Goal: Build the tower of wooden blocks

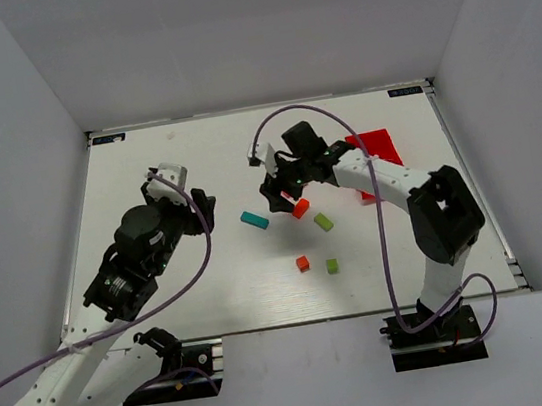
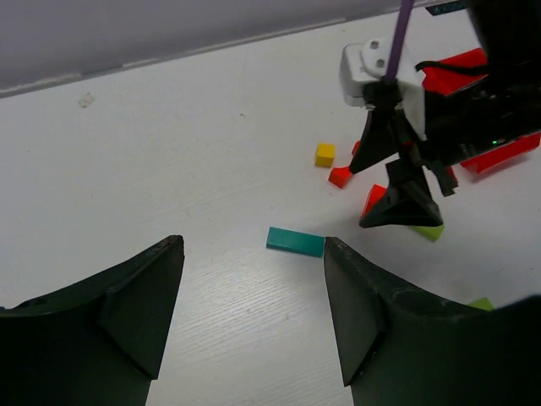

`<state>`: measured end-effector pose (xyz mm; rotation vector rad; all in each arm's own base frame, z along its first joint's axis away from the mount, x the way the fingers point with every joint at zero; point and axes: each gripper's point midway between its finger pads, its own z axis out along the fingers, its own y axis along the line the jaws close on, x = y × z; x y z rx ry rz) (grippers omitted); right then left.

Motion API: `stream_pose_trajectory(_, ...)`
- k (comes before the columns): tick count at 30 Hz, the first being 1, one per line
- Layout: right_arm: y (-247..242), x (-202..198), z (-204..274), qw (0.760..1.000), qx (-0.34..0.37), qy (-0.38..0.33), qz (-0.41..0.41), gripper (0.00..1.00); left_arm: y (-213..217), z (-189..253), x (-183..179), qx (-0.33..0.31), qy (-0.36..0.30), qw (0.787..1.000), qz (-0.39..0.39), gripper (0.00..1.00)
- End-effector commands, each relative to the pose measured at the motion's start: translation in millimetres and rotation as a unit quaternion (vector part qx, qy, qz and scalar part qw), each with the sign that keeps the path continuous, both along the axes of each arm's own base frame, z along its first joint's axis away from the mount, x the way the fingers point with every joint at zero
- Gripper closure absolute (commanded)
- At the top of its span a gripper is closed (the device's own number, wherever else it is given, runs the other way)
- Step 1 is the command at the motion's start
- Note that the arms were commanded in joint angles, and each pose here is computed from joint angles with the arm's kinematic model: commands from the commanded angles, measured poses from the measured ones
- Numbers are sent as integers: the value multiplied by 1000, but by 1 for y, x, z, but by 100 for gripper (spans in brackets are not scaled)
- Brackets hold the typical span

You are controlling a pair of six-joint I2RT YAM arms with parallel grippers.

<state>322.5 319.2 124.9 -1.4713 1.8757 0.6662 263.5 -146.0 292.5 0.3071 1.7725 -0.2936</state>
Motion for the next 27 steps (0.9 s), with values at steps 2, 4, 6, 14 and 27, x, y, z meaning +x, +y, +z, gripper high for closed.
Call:
stream_pose_trajectory(2,29,19,7,998,0,6,-67,24,10,-4,-2,-6,-13,1000,15,23)
stream_pose_trajectory(4,41,23,2,996,-18,13,-89,24,6,-4,-3,-8,-12,1000,4,23)
stream_pose_trajectory(6,54,22,-5,995,-23,26,-96,23,5,-7,-5,-5,-6,1000,-2,23)
stream_pose_trajectory(14,73,19,-46,991,-69,34,-114,23,8,4,-15,-21,-25,999,-12,23)
stream_pose_trajectory(27,82,10,-87,989,-108,54,-84,35,1,-5,-18,-19,-15,999,-33,23)
